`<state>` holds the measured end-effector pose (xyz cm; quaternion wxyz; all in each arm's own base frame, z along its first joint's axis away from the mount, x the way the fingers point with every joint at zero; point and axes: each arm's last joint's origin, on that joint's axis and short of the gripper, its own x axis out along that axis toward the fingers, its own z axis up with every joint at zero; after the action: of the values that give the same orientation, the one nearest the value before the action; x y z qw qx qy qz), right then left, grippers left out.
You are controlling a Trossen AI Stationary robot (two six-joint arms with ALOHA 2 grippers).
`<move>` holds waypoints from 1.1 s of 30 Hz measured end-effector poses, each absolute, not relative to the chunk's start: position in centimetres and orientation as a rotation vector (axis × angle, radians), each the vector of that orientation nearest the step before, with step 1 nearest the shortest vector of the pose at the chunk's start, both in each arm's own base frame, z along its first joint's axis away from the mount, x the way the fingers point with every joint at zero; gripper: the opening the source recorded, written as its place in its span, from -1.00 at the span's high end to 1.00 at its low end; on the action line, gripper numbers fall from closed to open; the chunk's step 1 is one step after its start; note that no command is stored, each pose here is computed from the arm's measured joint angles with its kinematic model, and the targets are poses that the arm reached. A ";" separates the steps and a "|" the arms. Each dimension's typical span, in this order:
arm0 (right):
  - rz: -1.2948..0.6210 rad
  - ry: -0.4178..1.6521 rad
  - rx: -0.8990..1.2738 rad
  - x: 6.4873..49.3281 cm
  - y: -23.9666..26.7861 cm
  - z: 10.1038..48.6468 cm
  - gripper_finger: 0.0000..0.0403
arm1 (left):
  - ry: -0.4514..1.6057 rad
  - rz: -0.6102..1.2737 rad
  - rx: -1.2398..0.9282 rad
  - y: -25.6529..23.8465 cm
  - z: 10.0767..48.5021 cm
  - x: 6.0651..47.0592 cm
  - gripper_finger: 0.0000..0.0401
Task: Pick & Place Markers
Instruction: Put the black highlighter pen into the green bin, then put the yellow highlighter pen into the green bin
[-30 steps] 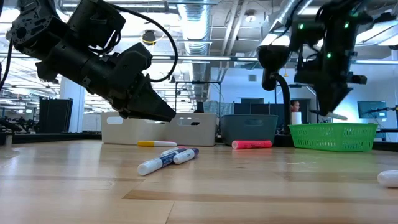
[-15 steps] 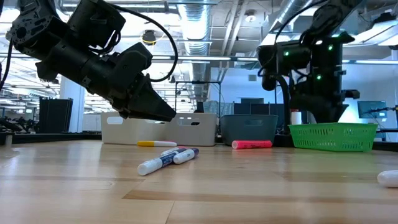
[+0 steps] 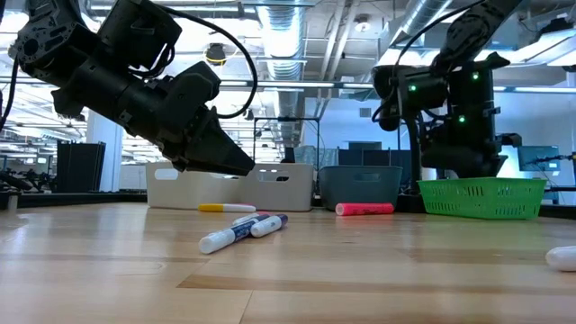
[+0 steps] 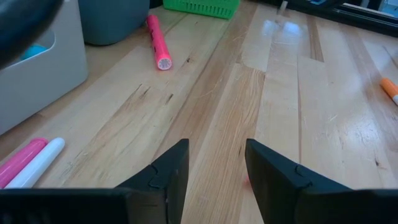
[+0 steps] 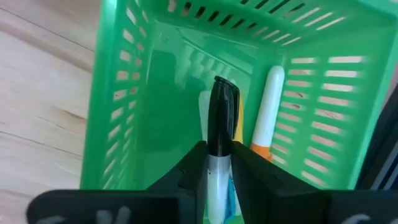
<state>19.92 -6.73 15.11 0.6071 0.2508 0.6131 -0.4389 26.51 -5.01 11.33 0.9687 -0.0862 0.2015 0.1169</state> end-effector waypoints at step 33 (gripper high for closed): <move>-0.442 0.737 0.232 20.8 -0.1 28.7 0.32 | 0.604 0.186 -0.300 -10.8 13.7 28.7 0.33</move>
<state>20.75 -0.11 28.73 0.9025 0.1122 0.3566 -0.2137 28.72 -10.75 13.71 0.9394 -0.1471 0.2958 0.0913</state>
